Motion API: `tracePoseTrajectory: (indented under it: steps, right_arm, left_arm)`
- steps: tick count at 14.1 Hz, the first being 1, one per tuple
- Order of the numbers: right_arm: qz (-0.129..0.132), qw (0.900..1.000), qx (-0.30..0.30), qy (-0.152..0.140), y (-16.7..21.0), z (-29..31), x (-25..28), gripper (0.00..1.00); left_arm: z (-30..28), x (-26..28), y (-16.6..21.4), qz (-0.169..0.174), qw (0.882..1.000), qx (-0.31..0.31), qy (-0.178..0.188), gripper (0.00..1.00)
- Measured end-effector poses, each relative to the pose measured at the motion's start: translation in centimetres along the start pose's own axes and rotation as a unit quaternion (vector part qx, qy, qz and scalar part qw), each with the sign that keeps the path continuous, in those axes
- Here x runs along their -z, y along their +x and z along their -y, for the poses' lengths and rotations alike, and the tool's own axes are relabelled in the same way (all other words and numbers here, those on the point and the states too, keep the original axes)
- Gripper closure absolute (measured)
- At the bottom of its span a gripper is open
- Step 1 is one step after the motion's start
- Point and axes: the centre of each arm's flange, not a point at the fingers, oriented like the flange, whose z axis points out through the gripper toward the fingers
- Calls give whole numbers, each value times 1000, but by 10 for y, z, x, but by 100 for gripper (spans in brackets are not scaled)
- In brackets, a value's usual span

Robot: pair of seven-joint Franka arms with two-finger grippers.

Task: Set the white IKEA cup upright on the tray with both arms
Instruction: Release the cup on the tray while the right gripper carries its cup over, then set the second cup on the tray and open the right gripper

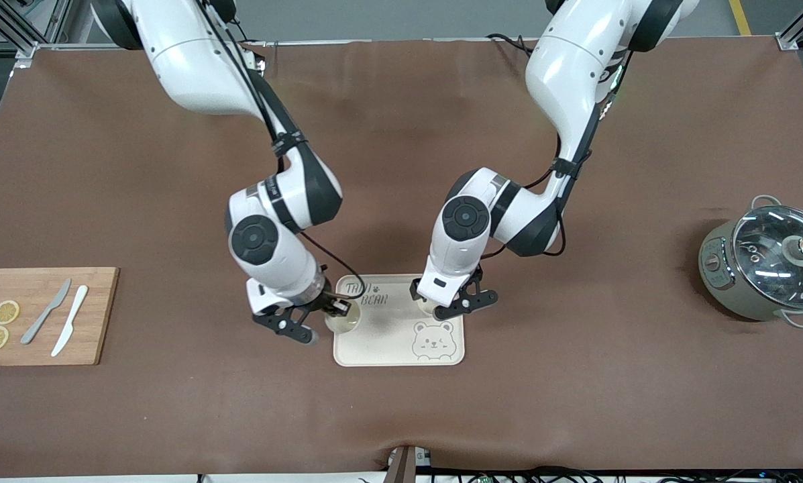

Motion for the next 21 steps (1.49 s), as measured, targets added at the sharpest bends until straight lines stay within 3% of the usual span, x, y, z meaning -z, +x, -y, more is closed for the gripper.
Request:
tracePoseTrajectory:
  steps: [3, 5, 7, 11, 15, 18, 20, 21]
  right_arm:
    - [-14, 1000, 10, 0, -8, 5, -31, 96]
    - [-29, 999, 20, -20, -15, 5, -54, 96]
    - [-40, 998, 27, -37, -23, 7, -68, 96]
    - [-47, 998, 34, -34, -30, 12, -72, 96]
    - [-51, 998, 34, -31, -31, 10, -84, 96]
    - [-52, 998, 33, -30, -31, 11, -84, 95]
    - [-53, 998, 32, -31, -30, 10, -84, 81]
    - [-54, 998, 31, -32, -28, 9, -84, 69]
  left_arm:
    - [6, 4, 4, 7, 1000, 4, 11, 0]
    - [17, 13, 17, 8, 1000, 9, 15, 0]
    - [30, 34, 37, -1, 1000, 1, 7, 0]
    - [67, 87, 81, -16, 1000, -19, -13, 0]
    - [128, 123, 124, 10, 999, -49, -20, 0]
    - [206, 159, 168, 27, 996, -80, -38, 0]
    - [264, 185, 192, 27, 991, -126, -34, 0]
    - [290, 197, 201, 22, 988, -152, -32, 0]
